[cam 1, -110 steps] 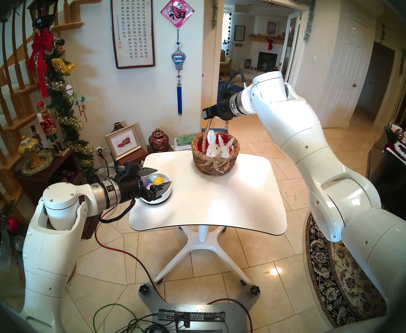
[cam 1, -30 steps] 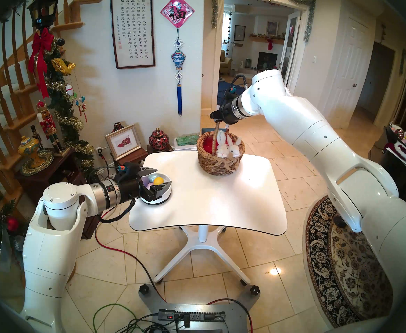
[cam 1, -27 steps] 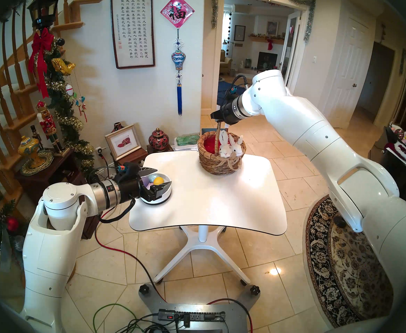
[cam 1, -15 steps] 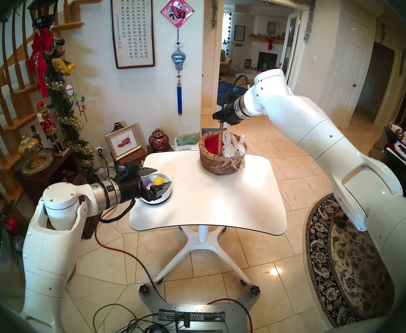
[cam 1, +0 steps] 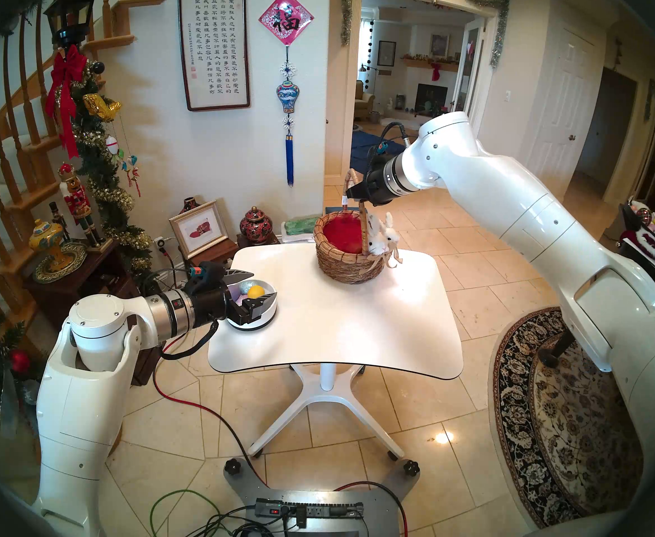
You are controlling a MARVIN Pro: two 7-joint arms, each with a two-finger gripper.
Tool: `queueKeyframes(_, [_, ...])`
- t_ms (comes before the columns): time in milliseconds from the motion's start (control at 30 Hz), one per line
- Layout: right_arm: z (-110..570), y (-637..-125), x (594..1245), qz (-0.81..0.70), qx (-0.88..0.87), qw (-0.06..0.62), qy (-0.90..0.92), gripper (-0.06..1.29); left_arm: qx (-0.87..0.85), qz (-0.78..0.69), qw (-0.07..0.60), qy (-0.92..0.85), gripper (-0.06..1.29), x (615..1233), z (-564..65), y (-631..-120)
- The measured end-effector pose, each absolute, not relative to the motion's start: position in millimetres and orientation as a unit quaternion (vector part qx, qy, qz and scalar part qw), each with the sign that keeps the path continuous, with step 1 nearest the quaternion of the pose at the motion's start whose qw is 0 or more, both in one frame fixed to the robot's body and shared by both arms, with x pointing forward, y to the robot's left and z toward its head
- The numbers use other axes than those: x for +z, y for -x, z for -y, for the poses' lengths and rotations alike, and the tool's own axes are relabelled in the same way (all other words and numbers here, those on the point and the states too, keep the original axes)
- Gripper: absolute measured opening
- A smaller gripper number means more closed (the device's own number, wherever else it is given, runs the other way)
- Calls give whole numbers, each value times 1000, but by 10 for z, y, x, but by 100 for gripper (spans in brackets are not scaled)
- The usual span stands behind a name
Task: Put easter egg into basket
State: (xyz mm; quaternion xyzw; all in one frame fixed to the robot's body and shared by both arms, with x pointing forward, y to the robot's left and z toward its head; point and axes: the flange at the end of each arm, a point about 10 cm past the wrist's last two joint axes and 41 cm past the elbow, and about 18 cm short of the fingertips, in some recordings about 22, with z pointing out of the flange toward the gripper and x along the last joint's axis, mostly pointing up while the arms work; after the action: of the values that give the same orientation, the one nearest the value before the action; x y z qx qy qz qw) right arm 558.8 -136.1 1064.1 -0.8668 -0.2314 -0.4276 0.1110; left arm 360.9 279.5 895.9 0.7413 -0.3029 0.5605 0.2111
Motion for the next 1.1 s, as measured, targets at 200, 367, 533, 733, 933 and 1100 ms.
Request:
queueKeyframes(200, [1404, -5452, 10661, 261, -418, 121, 861, -4, 560, 303, 211, -741, 123, 8959, -2796, -3609])
queueKeyframes(367, [1443, -5344, 10706, 285, -410, 136, 856, -4, 560, 303, 211, -741, 123, 8959, -2796, -3609])
queueKeyframes(533, [1483, -5241, 10809, 307, -405, 159, 847, -4, 560, 303, 211, -741, 123, 8959, -2796, -3609])
queueKeyframes(733, [1526, -5151, 10917, 330, -400, 176, 837, -4, 560, 303, 211, -741, 123, 8959, -2796, -3609])
queueKeyframes(933, [1576, -5104, 10960, 352, -394, 175, 830, -4, 560, 303, 211, -741, 123, 8959, -2796, -3609])
queueKeyframes(1100, [1597, -5099, 10945, 363, -396, 170, 826, -4, 560, 303, 211, -741, 123, 8959, -2796, -3609])
